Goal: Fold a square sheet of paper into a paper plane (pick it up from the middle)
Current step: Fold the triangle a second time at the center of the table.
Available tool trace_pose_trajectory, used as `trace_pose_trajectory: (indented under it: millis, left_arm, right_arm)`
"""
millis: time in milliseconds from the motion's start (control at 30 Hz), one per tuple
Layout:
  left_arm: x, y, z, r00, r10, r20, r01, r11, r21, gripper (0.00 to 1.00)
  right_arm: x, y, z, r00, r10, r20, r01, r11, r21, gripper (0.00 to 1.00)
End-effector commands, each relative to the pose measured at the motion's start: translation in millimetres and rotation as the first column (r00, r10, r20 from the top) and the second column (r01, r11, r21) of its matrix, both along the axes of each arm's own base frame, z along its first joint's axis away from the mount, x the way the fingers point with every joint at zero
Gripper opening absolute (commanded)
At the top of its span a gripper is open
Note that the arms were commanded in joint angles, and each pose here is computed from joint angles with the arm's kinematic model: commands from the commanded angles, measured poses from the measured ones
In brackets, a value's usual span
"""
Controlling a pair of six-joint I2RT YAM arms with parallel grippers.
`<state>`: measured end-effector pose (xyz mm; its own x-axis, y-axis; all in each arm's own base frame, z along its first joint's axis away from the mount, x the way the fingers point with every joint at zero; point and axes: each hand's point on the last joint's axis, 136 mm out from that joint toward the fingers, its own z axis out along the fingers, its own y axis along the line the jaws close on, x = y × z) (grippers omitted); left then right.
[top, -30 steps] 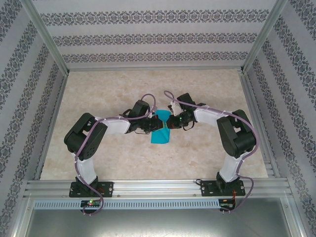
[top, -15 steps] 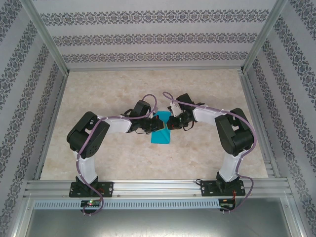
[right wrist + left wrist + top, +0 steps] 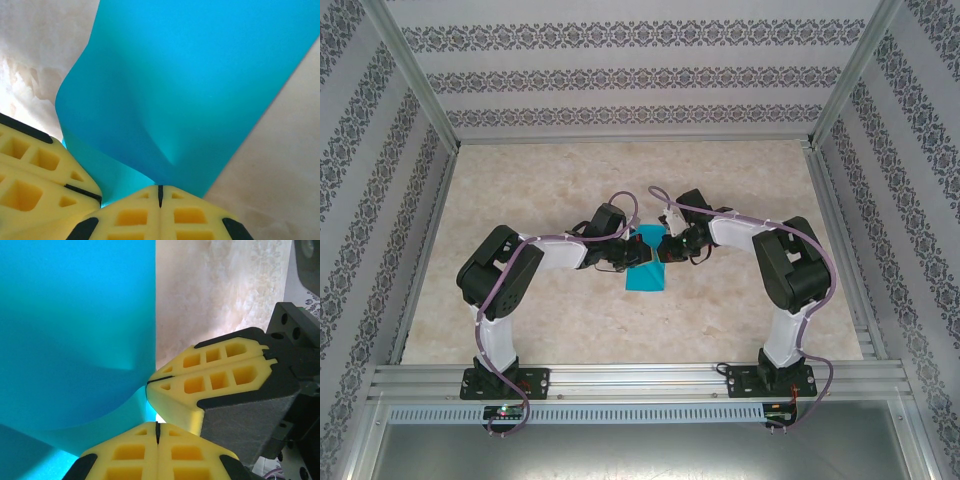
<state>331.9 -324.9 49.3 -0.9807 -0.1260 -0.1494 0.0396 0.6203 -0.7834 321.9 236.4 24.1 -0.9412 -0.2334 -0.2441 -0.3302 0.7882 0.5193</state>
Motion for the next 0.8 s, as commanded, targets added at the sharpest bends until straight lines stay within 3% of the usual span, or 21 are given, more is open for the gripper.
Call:
trace_pose_trajectory:
  millis: [0,767]
  left_arm:
    - [-4.0,-8.1,-2.2,1.000,-0.022,-0.014,0.022,1.000,0.008,0.00]
    - [-7.4,-2.1,-17.1,0.999,-0.007,-0.053,0.010,0.999,0.053,0.00]
  right_arm:
    - [7.4,-1.1,1.4,1.000,0.014,0.021,-0.014,1.000,-0.011,0.01]
    - [7.7,-2.9,-5.0,1.000,0.011,0.001,-0.011,0.999,-0.035,0.02]
